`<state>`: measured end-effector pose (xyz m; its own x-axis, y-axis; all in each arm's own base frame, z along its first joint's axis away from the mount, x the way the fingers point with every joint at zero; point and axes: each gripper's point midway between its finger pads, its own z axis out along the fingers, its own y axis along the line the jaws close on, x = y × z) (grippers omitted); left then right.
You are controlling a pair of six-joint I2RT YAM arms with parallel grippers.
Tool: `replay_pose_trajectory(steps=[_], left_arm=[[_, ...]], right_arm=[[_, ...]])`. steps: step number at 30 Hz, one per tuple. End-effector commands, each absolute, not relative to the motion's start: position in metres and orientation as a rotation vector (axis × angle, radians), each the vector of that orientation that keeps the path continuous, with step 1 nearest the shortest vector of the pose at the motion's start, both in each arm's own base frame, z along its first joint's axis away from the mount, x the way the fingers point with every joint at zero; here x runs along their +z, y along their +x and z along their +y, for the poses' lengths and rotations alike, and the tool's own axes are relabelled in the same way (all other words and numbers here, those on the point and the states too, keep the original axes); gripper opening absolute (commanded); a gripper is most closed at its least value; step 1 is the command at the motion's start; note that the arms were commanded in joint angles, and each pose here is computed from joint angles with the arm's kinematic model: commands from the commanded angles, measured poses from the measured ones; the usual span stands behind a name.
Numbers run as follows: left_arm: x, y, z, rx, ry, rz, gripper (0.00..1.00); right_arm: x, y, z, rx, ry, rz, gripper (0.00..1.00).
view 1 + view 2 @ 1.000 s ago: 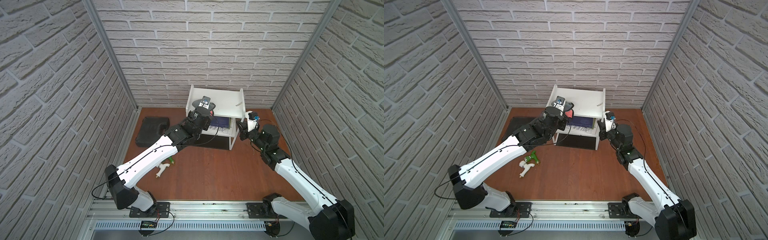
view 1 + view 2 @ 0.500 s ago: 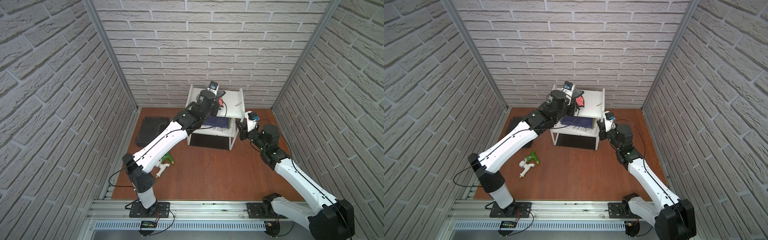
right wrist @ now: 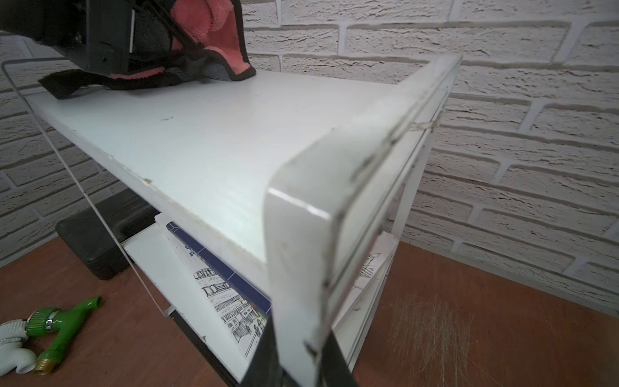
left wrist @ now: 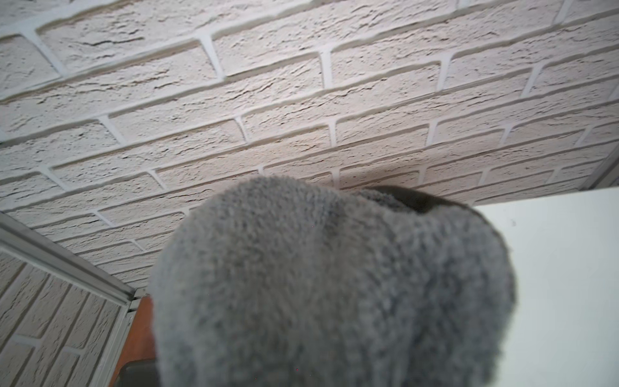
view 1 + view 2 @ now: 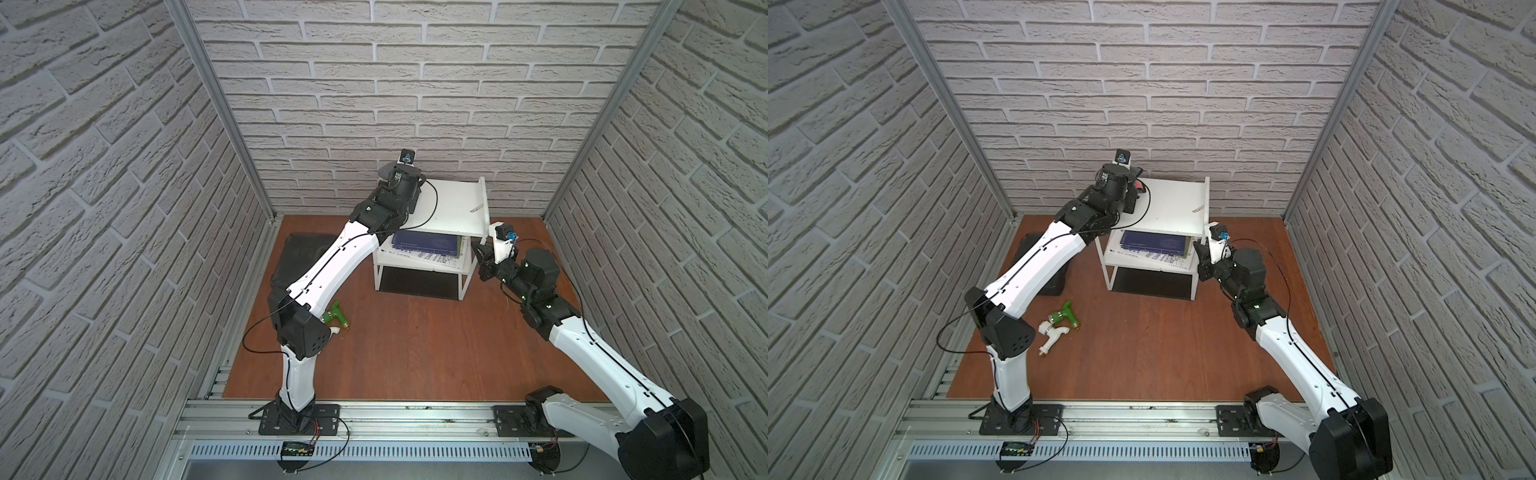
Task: Wipe the bookshelf clean with a cloth
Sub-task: Hold the shelf at the center of the board.
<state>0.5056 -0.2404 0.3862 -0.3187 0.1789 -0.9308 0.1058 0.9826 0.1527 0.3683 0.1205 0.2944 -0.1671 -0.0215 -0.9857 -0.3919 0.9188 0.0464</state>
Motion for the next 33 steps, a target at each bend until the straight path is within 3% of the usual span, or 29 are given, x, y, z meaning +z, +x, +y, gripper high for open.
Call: replay_pose_trajectory(steps=[1, 5, 13, 15, 18, 22, 25, 33], left_arm=[[0.379, 0.492, -0.343, -0.179, 0.443, 1.849, 0.00], [0.363, 0.490, -0.383, -0.113, 0.534, 1.835, 0.00], [0.378, 0.551, -0.242, 0.278, 0.195, 1.866, 0.00], [0.386, 0.555, -0.228, 0.296, 0.155, 1.847, 0.00], [0.387, 0.549, -0.263, 0.157, 0.235, 1.838, 0.00], [0.374, 0.515, -0.361, -0.168, 0.462, 1.825, 0.00], [0.369, 0.497, -0.397, -0.193, 0.547, 1.801, 0.00], [0.366, 0.537, -0.243, 0.363, 0.240, 1.882, 0.00]], right_arm=[[0.280, 0.365, 0.109, 0.312, -0.255, 1.790, 0.03], [0.279, 0.366, 0.108, 0.305, -0.256, 1.796, 0.03], [0.275, 0.372, 0.110, 0.307, -0.263, 1.809, 0.03], [0.274, 0.373, 0.110, 0.309, -0.256, 1.811, 0.03], [0.272, 0.373, 0.108, 0.306, -0.243, 1.816, 0.03], [0.271, 0.373, 0.106, 0.296, -0.228, 1.819, 0.03], [0.272, 0.375, 0.106, 0.294, -0.224, 1.812, 0.03], [0.269, 0.394, 0.107, 0.299, -0.306, 1.774, 0.03]])
